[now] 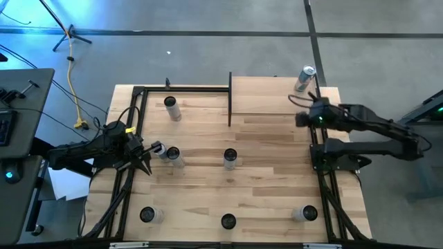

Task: Place canned beverage on shelf
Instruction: Put the bottom white yellow soda can on the shelf

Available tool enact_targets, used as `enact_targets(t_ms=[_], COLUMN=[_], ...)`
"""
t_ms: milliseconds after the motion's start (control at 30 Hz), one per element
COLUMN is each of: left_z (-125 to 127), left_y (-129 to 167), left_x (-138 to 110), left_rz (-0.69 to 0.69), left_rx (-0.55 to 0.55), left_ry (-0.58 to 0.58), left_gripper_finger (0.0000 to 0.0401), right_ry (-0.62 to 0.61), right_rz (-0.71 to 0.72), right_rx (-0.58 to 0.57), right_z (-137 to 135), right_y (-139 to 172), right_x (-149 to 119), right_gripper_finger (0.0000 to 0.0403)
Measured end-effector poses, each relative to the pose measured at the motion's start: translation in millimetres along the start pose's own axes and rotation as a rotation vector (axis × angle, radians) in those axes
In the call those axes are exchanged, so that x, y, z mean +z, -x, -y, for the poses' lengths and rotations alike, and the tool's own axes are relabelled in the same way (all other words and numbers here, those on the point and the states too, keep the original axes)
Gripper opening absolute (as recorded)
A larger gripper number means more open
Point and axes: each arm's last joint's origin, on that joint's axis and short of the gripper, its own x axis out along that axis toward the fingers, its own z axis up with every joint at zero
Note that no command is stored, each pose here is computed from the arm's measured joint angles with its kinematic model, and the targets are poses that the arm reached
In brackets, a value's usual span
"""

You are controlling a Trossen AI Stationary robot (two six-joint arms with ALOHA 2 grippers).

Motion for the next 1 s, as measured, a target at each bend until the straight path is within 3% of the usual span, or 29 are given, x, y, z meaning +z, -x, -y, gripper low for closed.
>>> enact_targets(t_ms=[167,433,700,1000], left_z=[0.0,0.0,0.0,0.0], left_y=[0.0,0.0,0.0,0.0], left_x=[0.0,0.0,0.0,0.0], left_rz=[0.0,0.0,0.0,0.0], left_rx=[0.0,0.0,0.0,0.0], left_ry=[0.0,0.0,0.0,0.0], left_gripper_finger=[0.0003,0.0003,0.0003,0.0003], right_ry=[0.013,0.04,0.121,0.187], right_rz=[-0.241,-0.382,-0.472,-0.586], right_rx=[0.128,0.197,0.137,-0.043], right_z=[-5.4,-39.9,-83.4,-125.2], right_y=[7.9,7.7,22.0,62.3], right_x=[-20.4,-54.3,-93.1,-149.3], right_gripper_finger=[0.0299,0.0299,0.0299,0.0299])
